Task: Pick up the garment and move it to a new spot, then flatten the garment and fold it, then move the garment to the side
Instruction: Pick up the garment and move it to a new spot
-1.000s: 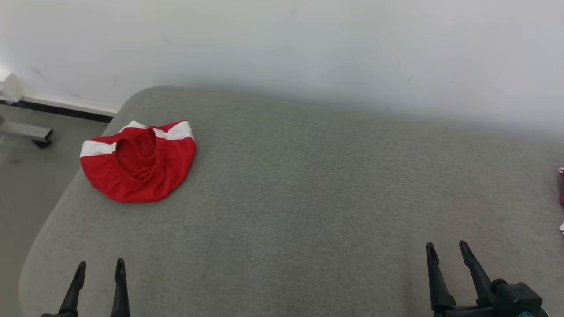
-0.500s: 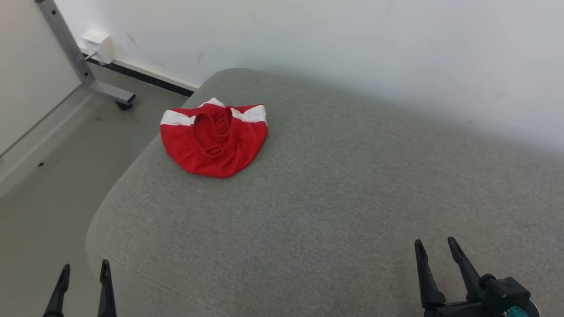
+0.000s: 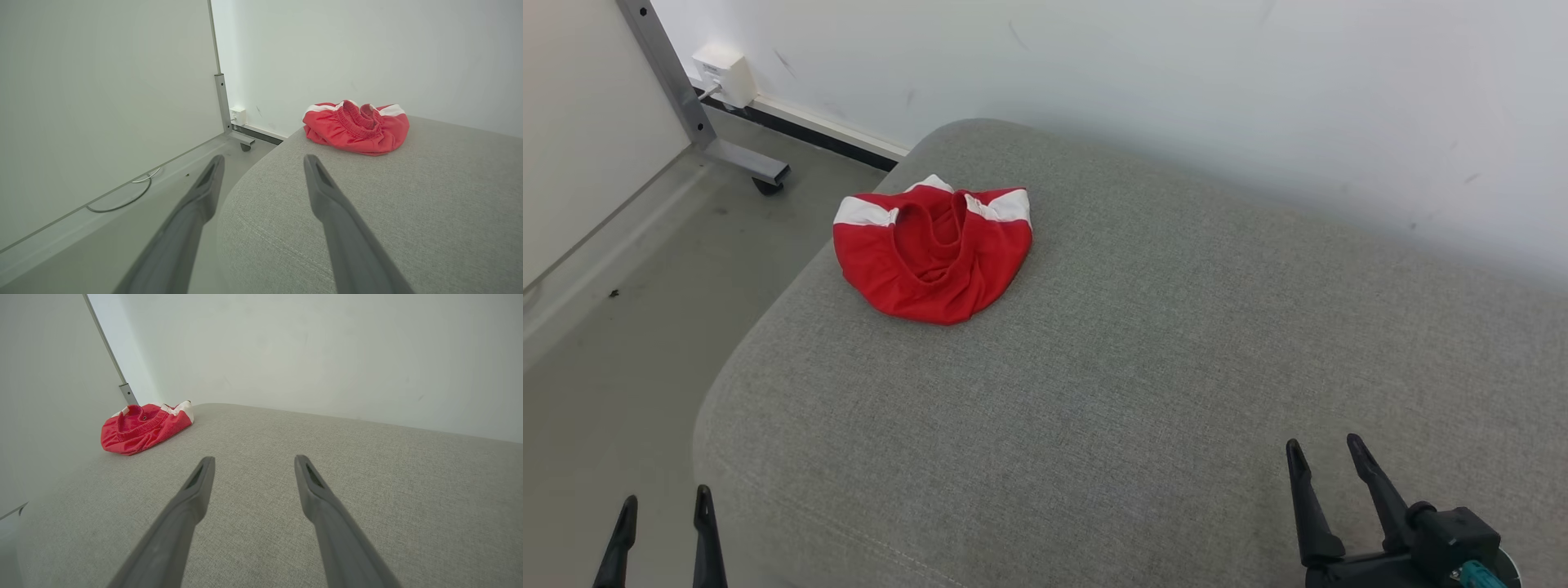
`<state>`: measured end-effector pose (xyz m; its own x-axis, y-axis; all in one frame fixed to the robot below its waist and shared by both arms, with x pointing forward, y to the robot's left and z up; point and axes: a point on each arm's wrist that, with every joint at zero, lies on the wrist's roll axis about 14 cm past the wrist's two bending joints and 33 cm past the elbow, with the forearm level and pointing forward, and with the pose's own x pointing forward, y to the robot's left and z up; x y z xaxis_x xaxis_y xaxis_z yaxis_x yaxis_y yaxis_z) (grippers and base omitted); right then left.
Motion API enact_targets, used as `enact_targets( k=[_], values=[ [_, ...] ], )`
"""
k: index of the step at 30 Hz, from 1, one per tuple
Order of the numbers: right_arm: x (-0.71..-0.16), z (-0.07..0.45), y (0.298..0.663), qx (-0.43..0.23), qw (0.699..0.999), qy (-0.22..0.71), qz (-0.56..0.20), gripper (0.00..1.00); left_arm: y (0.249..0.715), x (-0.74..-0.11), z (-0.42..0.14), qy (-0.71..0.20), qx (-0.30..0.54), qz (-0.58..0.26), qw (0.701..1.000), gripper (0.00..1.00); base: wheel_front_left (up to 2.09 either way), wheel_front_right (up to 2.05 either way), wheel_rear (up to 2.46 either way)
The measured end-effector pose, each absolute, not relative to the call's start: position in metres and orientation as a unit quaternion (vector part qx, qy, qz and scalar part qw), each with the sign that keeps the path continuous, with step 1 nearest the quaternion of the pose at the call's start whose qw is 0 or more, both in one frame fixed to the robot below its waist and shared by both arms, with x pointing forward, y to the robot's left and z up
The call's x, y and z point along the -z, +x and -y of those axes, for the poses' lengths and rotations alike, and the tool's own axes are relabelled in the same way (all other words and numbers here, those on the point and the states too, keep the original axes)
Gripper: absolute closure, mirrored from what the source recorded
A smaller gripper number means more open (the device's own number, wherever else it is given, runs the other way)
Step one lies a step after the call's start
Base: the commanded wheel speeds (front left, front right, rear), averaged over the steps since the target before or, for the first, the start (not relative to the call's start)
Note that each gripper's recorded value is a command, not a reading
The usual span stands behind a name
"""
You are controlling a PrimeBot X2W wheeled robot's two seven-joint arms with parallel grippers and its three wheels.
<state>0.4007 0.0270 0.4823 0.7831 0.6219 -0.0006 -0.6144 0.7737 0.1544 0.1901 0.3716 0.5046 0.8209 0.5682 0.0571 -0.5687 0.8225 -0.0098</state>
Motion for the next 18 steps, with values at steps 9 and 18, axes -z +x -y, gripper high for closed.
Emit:
enact_targets(
  k=[9, 18],
  values=[
    [-0.485, -0.003, 0.421, -0.296, 0.953, 0.061, -0.015, 0.0, 0.221, -0.525, -0.378, 0.016, -0.278, 0.053, 0.959, 0.0, 0.0, 0.0, 0.0],
    [-0.502, 0.041, 0.46, -0.245, 0.969, 0.034, 0.016, 0.0, 0.316, -0.595, -0.4, 0.04, -0.234, 0.132, 0.962, 0.0, 0.0, 0.0, 0.0]
  ],
)
